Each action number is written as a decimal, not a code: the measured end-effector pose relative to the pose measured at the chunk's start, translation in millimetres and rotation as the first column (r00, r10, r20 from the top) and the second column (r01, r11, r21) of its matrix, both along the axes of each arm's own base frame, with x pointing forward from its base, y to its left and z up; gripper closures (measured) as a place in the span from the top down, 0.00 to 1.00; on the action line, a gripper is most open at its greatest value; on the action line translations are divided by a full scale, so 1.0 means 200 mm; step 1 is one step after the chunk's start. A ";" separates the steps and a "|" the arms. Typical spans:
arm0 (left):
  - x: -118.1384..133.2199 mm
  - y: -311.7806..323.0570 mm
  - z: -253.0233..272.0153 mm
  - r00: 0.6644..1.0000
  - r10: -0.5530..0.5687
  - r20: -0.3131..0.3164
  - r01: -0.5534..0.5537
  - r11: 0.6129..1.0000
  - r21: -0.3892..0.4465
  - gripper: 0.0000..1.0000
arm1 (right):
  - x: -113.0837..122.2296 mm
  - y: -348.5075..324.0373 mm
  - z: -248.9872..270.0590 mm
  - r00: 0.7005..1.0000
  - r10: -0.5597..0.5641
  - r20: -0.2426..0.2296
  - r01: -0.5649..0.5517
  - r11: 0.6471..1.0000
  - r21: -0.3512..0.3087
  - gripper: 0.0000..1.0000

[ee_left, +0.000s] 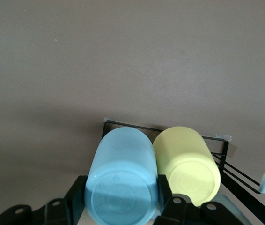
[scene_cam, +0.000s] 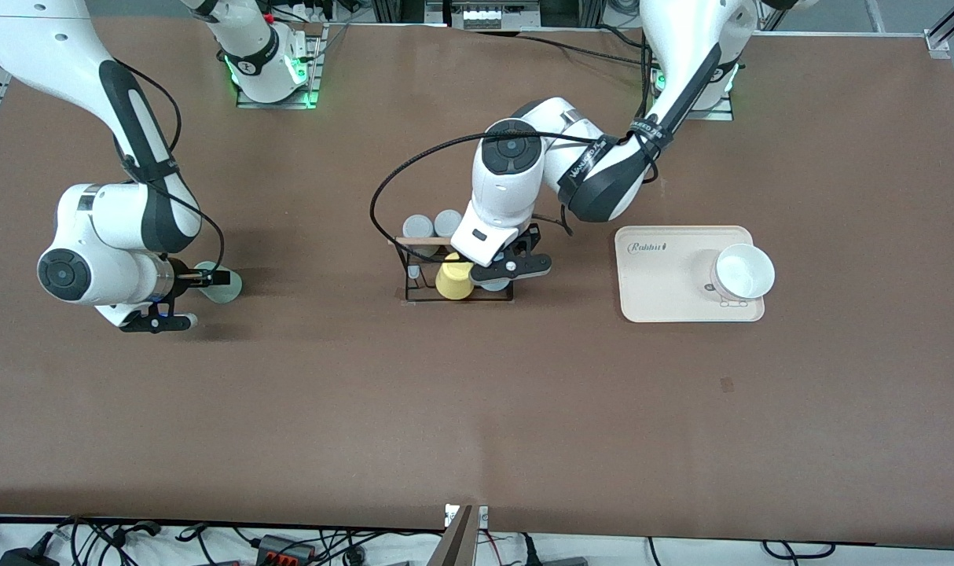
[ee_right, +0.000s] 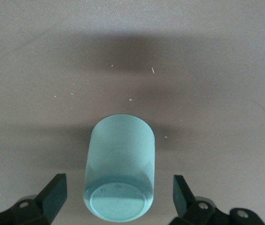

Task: Hang scattered cups on rack with three cups
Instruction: 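Hang the blue cup while the right gripper grasps the teal cup, then withdraw the left gripper while the right gripper carries the teal cup, then hang the teal cup on a rack peg with the right gripper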

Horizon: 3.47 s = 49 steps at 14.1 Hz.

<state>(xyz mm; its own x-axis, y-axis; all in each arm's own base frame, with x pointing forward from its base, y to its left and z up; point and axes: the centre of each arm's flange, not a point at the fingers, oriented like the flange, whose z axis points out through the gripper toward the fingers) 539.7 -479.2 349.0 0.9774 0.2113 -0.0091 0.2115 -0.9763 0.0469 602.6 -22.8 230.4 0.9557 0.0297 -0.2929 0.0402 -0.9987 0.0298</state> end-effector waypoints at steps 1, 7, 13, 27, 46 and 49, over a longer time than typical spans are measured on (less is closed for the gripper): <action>0.00 0.00 -0.02 1.000 0.005 -0.002 -0.005 1.000 0.004 0.64 | 0.00 0.00 -0.01 1.000 0.000 -0.003 0.000 1.000 0.000 1.00; 0.00 -0.01 -0.03 1.000 0.010 -0.004 -0.010 1.000 0.006 0.95 | -0.01 0.00 -0.05 1.000 0.000 -0.016 0.000 1.000 0.001 1.00; 0.14 0.21 0.25 1.000 0.010 0.017 -0.011 1.000 0.026 1.00 | -0.01 0.00 -0.06 1.000 0.000 -0.019 0.000 1.000 0.001 0.77; 0.28 2.03 1.19 0.945 -0.311 -0.105 0.317 0.947 0.052 1.00 | 0.26 0.55 0.72 0.996 0.019 0.084 -0.025 0.998 0.061 0.65; 0.08 2.37 1.20 0.948 -0.315 -0.049 0.316 0.949 0.009 1.00 | 0.00 1.94 0.89 0.904 -0.420 0.076 0.403 0.899 0.171 0.65; 0.07 2.38 1.20 0.948 -0.315 -0.052 0.316 0.949 0.014 1.00 | 0.01 1.95 0.82 0.882 -0.469 0.056 0.457 0.877 0.149 0.65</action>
<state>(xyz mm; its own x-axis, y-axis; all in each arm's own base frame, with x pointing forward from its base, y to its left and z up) 554.6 -3.7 589.5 0.9926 -0.1071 -0.0568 -0.1059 -0.9941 0.0222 604.2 366.5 394.3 0.8909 -0.3910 -0.2312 -0.4245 -0.8978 -0.1173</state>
